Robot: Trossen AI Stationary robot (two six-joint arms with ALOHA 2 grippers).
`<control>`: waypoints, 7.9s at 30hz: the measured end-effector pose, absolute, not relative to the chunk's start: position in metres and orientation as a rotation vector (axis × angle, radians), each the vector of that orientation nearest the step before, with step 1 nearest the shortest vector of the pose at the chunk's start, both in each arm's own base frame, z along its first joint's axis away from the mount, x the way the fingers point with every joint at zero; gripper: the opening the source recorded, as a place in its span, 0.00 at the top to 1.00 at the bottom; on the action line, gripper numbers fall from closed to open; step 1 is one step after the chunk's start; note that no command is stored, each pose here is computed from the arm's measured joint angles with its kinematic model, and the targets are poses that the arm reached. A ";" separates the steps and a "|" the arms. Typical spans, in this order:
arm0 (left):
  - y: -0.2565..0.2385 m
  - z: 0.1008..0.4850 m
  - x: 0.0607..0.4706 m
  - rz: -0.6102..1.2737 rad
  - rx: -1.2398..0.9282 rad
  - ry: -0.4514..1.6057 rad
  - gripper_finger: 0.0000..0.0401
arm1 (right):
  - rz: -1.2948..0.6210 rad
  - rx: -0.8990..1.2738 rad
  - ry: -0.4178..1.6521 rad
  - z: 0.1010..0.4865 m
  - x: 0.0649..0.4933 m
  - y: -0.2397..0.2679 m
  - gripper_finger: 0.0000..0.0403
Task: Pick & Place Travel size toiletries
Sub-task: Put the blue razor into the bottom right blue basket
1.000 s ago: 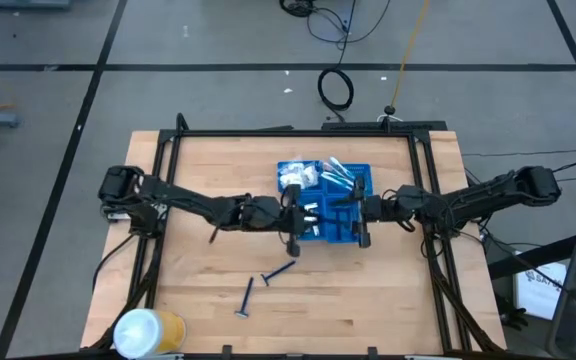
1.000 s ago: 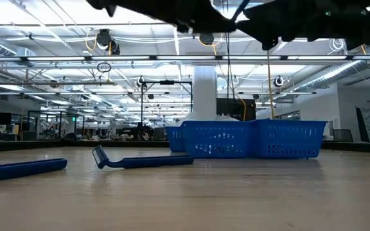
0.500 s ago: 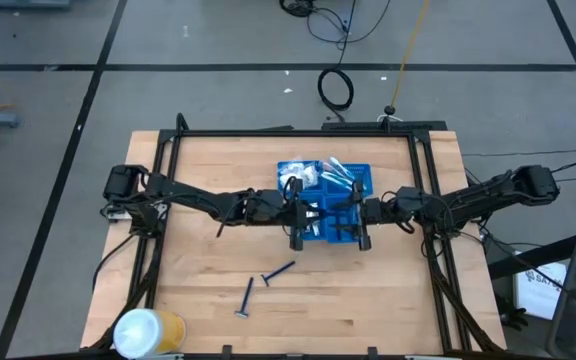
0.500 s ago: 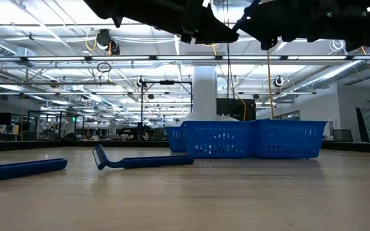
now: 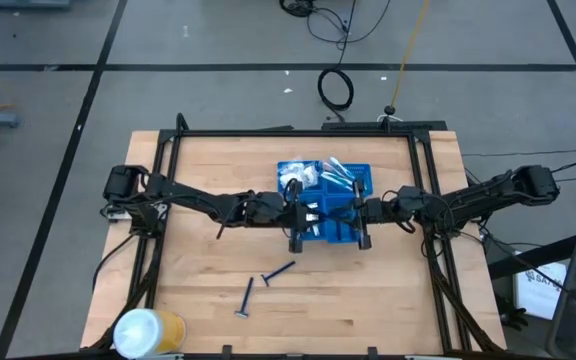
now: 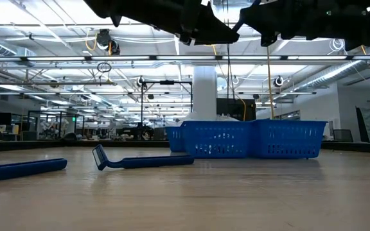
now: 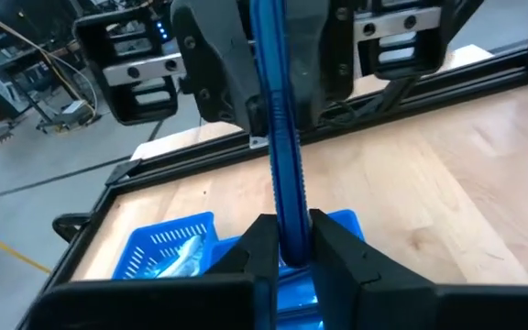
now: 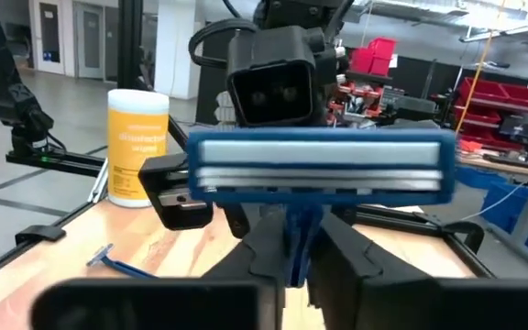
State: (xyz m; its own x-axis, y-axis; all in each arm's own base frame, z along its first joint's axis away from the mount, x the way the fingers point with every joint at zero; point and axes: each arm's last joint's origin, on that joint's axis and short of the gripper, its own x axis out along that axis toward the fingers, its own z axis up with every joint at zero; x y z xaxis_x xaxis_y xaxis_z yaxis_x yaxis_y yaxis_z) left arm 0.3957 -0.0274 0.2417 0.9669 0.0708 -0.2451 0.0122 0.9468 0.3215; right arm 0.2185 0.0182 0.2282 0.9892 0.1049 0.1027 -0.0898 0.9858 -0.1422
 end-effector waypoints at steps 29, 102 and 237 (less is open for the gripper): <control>-0.028 0.252 0.367 0.531 0.281 0.478 0.37 | -0.018 0.067 0.316 0.211 0.218 -0.008 0.93; -0.094 0.129 0.340 0.233 -0.384 1.290 0.48 | 0.033 0.217 0.682 0.197 0.204 -0.010 0.48; -0.040 0.232 0.325 0.735 -0.018 0.883 0.30 | -0.066 0.117 0.298 0.219 0.199 -0.006 0.94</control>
